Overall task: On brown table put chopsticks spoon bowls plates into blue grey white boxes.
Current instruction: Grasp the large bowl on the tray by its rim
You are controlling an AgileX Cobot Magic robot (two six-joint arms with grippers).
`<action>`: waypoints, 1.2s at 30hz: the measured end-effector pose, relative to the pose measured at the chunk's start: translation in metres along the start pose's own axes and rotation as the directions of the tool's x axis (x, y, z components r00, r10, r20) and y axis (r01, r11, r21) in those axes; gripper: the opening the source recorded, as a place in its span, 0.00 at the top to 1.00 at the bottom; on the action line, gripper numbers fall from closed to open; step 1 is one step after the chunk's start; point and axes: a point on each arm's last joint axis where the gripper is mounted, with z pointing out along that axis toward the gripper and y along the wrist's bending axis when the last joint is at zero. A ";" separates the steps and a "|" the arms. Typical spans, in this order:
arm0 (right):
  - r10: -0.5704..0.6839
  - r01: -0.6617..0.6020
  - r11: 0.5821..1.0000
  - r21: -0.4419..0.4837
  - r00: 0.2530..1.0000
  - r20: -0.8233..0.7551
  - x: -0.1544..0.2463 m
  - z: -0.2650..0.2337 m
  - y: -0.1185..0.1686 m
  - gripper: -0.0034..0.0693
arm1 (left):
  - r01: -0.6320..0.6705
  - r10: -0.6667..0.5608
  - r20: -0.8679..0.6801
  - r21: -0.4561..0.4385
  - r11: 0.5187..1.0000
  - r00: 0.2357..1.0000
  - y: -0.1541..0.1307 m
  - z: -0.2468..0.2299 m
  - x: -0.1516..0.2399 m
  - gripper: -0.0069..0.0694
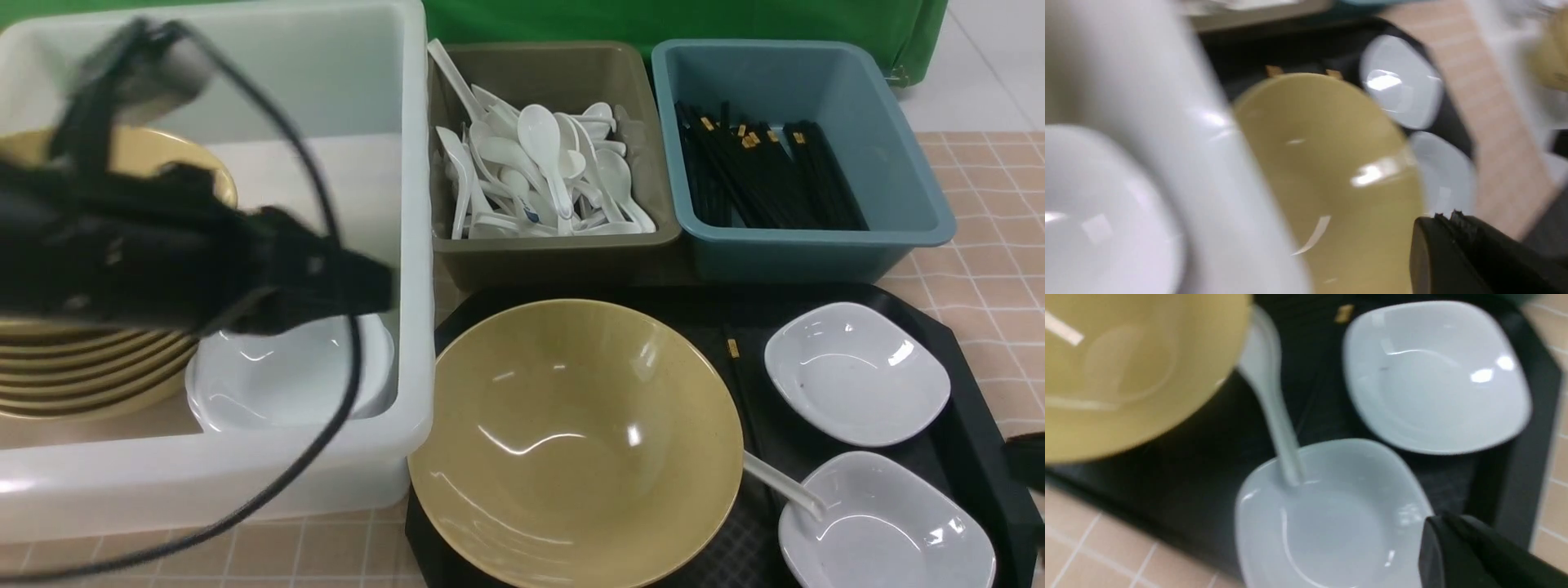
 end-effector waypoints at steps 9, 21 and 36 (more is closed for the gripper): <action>-0.082 0.077 0.995 -0.063 0.993 -0.081 -0.006 0.029 0.007 0.89 | -0.257 0.259 -0.282 0.043 0.965 0.924 -0.052 0.090 -0.021 0.90; -0.019 0.015 0.998 -0.065 0.998 -0.056 -0.010 0.034 0.007 0.89 | -0.509 0.339 -0.577 -0.160 0.845 0.743 -0.026 0.204 0.014 0.90; 0.005 -0.008 0.998 -0.070 0.999 -0.039 -0.012 0.034 0.008 0.89 | -0.332 0.311 -0.428 0.026 0.943 0.849 -0.034 0.257 0.025 0.90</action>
